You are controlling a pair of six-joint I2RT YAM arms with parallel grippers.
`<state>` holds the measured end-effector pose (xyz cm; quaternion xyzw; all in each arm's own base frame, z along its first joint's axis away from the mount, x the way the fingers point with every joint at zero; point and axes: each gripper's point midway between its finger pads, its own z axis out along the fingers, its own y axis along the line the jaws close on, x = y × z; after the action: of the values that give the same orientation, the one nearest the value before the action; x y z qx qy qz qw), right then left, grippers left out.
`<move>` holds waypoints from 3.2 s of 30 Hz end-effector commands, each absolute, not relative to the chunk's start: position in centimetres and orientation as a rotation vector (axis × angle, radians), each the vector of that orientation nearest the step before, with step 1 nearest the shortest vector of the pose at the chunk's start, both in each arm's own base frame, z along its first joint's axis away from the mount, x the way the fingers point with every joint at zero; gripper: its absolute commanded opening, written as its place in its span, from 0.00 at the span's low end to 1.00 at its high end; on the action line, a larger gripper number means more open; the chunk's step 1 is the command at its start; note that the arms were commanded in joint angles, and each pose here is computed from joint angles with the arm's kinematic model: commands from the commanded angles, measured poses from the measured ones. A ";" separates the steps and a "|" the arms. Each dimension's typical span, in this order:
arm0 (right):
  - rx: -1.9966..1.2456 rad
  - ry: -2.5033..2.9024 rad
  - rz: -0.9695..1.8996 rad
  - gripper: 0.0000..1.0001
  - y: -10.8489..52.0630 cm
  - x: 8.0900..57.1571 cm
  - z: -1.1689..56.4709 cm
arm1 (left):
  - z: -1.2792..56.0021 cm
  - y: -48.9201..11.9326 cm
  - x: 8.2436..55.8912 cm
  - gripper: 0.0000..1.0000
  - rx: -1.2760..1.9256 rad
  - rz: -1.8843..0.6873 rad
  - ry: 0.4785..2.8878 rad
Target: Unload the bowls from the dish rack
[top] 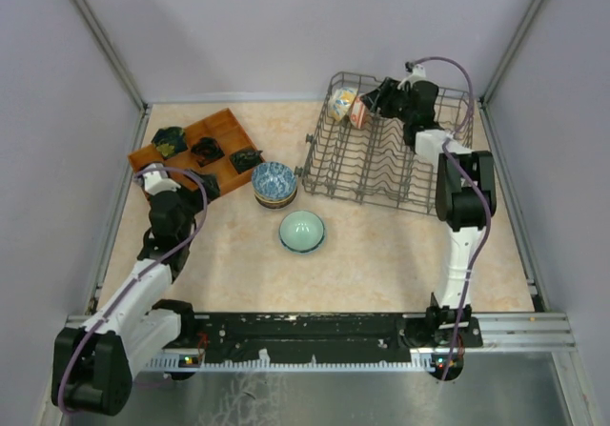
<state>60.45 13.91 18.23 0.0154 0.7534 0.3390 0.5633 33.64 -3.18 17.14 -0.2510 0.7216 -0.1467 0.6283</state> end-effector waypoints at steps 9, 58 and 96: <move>0.005 1.696 0.872 0.58 14.8 63.3 18.4 | 17.7 -2.8 34.4 0.99 -0.587 -0.334 1.611; 0.007 1.515 1.044 0.00 15.5 60.5 24.5 | 18.8 -2.8 33.8 0.99 -0.575 -0.341 1.589; -0.798 1.814 0.589 0.00 32.9 27.4 29.2 | 21.7 -4.4 32.1 0.99 -0.458 -0.397 1.656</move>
<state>29.71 32.99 30.96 -0.2944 0.7191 0.3356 0.5325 32.29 -4.30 20.06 -0.2130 0.7302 -0.1679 0.6271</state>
